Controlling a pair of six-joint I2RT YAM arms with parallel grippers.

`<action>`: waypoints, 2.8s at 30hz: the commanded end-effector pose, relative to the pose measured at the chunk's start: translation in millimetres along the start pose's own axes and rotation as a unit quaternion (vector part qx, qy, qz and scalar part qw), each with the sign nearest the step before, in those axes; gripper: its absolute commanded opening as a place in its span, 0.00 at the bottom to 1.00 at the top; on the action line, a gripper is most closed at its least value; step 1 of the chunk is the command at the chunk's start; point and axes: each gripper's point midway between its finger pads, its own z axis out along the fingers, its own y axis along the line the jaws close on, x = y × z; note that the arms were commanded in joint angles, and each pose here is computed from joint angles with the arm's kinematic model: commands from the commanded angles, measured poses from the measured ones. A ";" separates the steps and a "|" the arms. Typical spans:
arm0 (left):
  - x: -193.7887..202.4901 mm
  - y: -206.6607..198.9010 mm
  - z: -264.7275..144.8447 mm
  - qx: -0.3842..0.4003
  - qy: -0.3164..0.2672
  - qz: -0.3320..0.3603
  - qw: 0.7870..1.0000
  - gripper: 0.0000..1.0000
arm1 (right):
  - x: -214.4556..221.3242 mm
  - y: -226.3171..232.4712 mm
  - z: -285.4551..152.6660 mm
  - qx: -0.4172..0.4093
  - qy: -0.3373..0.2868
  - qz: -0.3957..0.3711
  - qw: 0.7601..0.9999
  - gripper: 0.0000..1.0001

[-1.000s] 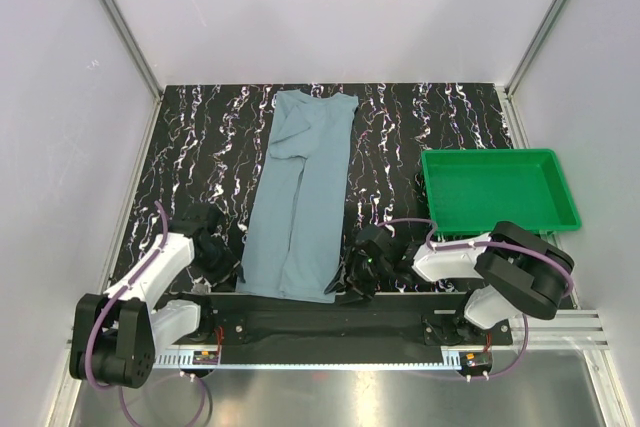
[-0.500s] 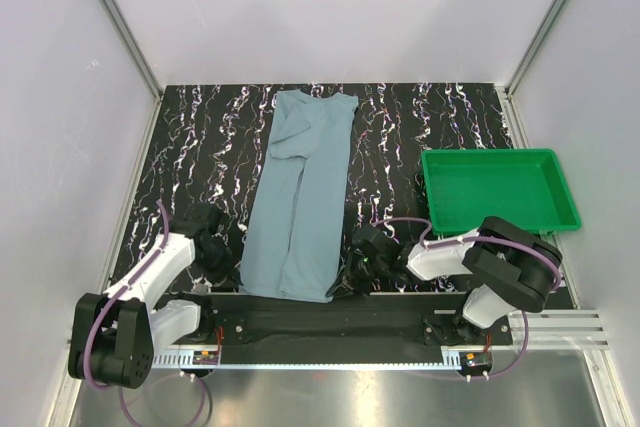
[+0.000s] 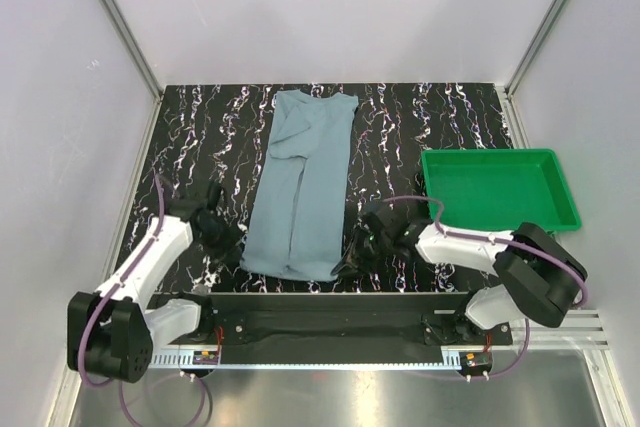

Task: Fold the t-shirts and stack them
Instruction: Fold the tshirt

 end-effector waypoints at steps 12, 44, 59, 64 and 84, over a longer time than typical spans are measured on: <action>-121.5 -146.8 -26.2 0.071 -0.033 0.132 0.988 0.00 | -153.7 49.7 -47.8 0.011 -0.014 -0.039 0.999 0.00; -209.9 -194.1 24.2 0.067 -0.032 0.090 0.993 0.00 | -282.2 51.8 -24.6 0.005 0.029 -0.026 0.999 0.14; -241.2 -211.6 12.5 0.077 -0.077 0.079 0.991 0.41 | -338.7 64.0 -31.8 -0.011 0.002 -0.027 1.000 0.64; -248.0 -204.4 -51.6 0.075 -0.160 0.119 0.977 0.50 | -344.7 72.1 -75.0 0.037 -0.051 -0.064 0.996 0.80; -137.2 -135.1 14.6 0.140 -0.037 0.228 0.963 0.66 | -177.4 21.4 -14.5 -0.027 0.067 -0.094 0.993 0.72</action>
